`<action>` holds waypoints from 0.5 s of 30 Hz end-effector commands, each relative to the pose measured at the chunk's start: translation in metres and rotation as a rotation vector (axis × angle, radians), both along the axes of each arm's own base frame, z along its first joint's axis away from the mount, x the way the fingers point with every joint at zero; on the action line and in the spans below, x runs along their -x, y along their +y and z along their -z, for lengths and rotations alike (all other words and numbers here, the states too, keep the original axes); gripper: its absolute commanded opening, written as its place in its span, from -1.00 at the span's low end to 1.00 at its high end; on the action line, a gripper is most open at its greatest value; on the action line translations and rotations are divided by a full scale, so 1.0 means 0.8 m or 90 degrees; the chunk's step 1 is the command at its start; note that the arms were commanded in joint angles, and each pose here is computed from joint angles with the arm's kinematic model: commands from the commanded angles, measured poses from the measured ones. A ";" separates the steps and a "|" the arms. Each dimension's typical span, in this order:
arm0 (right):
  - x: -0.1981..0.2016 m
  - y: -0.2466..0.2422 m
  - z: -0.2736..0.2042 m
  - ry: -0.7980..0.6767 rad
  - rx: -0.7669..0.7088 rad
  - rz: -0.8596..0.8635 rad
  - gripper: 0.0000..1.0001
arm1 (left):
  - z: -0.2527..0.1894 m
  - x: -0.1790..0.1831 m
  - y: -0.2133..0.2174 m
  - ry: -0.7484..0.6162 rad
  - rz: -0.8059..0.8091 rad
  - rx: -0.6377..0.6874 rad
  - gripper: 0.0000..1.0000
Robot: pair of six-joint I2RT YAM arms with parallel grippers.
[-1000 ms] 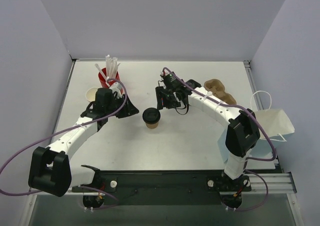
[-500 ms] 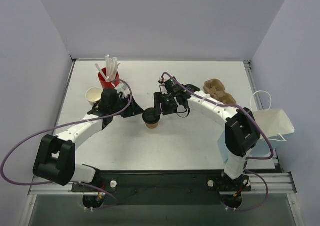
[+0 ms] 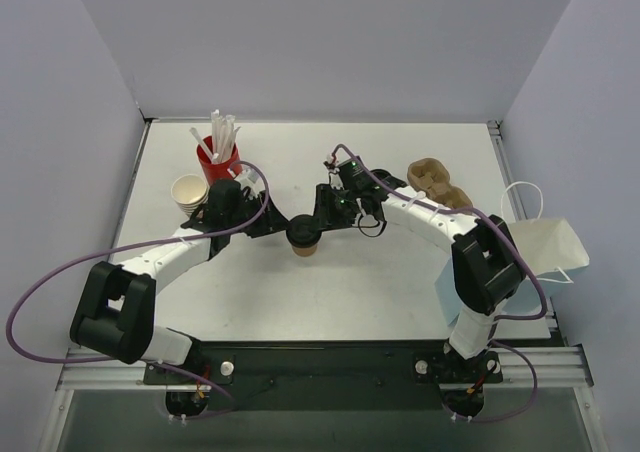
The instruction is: Pack the takeout coffee
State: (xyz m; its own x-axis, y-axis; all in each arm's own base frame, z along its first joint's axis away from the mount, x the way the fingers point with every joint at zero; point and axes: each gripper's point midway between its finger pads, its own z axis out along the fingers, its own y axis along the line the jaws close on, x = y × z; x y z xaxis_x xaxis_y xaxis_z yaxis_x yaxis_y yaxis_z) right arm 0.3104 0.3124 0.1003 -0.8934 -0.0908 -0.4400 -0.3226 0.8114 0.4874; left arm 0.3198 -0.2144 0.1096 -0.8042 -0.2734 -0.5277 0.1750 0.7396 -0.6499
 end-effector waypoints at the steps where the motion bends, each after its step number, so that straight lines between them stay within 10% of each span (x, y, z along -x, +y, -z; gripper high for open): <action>1: 0.000 -0.024 0.021 0.014 0.029 0.028 -0.31 | 0.029 -0.008 0.018 0.015 -0.042 -0.063 -0.01; 15: 0.029 -0.045 0.106 0.092 0.049 0.068 -0.40 | 0.079 0.016 0.049 0.076 -0.098 -0.155 -0.01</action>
